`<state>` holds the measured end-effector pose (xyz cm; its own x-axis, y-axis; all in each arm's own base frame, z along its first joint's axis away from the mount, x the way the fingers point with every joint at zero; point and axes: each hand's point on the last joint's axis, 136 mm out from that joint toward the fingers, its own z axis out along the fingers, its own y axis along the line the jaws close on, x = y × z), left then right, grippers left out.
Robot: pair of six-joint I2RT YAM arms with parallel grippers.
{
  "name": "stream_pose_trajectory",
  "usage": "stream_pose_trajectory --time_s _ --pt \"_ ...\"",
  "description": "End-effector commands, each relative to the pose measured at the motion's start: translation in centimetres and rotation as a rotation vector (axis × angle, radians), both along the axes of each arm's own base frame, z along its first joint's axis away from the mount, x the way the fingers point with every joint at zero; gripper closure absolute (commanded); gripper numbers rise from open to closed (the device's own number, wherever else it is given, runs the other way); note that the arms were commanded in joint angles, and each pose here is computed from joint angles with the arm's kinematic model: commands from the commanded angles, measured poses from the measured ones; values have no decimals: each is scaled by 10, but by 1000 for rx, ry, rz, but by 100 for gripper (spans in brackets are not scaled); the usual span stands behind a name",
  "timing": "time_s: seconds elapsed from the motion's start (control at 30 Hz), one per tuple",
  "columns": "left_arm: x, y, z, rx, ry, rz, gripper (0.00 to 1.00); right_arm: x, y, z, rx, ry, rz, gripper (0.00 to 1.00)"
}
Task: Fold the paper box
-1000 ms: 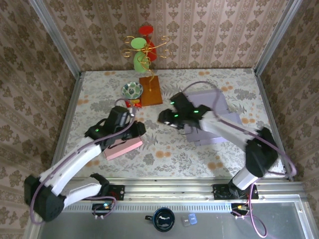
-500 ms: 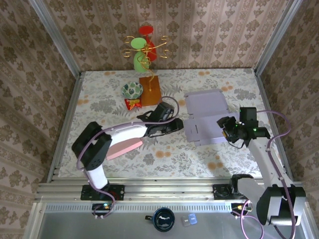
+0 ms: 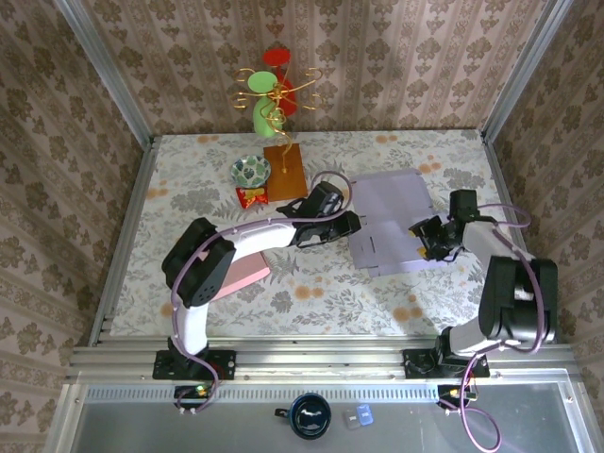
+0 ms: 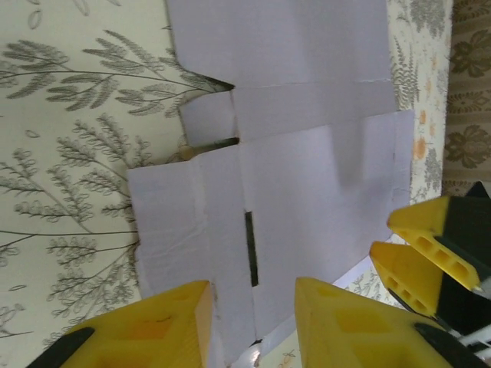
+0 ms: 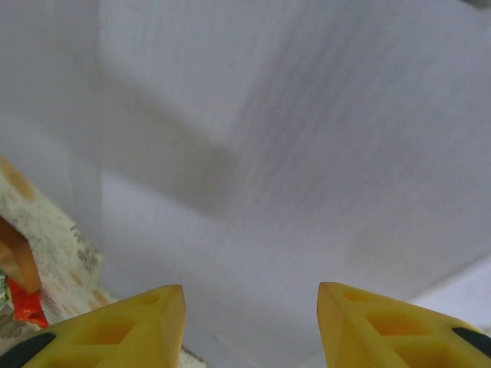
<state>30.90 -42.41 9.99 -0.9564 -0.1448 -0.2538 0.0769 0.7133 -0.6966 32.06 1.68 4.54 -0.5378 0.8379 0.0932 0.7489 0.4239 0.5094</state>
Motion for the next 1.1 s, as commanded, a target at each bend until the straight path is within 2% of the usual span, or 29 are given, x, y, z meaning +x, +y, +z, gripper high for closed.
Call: stream_pose_trajectory --time_s 0.0,0.27,0.43,0.6,0.73,0.93,1.07 --pt "-2 22 3 17 36 45 65 3 21 -10 68 2 49 50" --pt "-28 69 -1 -24 160 158 64 8 98 -19 177 -6 -65 51" --pt "-47 114 -3 -34 248 339 62 11 141 -5 199 -13 -101 53" --pt "-41 120 -3 -142 265 469 62 11 139 30 170 -103 -92 51" --pt "-32 123 -14 -182 290 566 62 7 130 48 147 -155 -50 50" --pt "-34 123 -30 -235 338 669 62 10 108 54 162 -215 -59 47" --pt "-36 119 -40 -255 362 706 62 28 88 54 140 -243 -39 47"
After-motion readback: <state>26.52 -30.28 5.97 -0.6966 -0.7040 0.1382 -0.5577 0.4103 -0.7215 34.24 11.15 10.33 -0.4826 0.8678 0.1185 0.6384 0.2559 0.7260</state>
